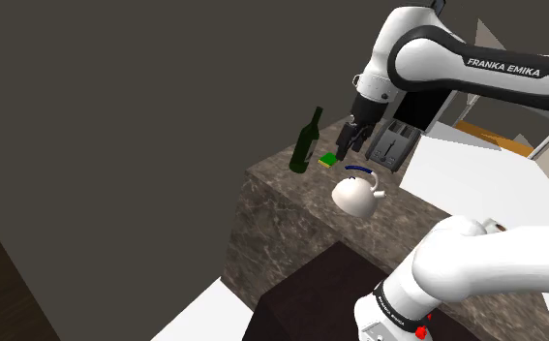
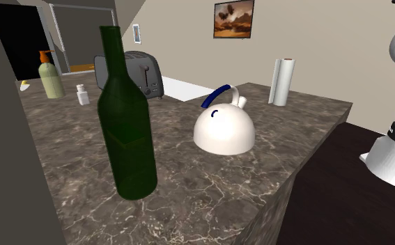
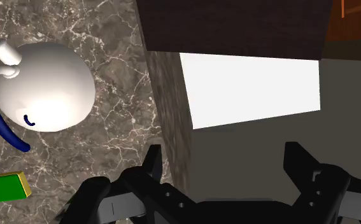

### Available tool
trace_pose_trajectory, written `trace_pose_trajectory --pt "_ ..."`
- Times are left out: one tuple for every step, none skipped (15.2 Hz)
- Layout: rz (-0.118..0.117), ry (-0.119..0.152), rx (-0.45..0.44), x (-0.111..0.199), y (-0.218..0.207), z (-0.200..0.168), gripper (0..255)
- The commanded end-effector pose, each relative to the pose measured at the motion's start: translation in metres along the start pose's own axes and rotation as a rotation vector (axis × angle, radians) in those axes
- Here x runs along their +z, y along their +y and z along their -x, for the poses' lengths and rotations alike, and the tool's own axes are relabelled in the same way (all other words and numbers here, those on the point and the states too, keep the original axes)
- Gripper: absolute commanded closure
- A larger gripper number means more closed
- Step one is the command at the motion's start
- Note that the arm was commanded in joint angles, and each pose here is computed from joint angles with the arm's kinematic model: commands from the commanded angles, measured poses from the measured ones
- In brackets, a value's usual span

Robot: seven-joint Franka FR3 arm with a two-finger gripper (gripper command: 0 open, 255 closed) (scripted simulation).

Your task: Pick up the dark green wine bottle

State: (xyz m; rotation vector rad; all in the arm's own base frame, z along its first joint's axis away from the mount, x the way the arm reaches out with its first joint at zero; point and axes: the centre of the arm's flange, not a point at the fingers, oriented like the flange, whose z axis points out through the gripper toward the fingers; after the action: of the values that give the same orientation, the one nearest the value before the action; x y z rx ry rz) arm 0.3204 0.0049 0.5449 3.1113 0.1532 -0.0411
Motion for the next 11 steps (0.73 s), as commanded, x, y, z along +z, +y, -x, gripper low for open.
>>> trace_pose_trajectory --pt "0.0 0.0 0.0 0.0 0.0 0.0 0" --pt "-0.001 0.003 -0.003 0.001 0.01 -0.008 0" --pt "-0.002 0.006 -0.006 0.002 0.02 -0.016 0" --pt "-0.003 0.01 -0.009 0.002 0.03 -0.024 0" --pt "-0.004 0.013 -0.012 0.003 0.04 -0.033 0" --pt "-0.004 0.016 -0.016 0.004 0.05 -0.041 0" --pt "-0.005 0.019 -0.019 0.004 0.06 -0.049 0" --pt "-0.006 0.023 -0.022 0.005 0.07 -0.057 0" --pt "-0.007 0.026 -0.025 0.006 0.08 -0.066 0" --pt "-0.008 0.029 -0.028 0.006 0.09 -0.074 0" --pt "-0.009 0.032 -0.031 0.007 0.1 -0.082 0"
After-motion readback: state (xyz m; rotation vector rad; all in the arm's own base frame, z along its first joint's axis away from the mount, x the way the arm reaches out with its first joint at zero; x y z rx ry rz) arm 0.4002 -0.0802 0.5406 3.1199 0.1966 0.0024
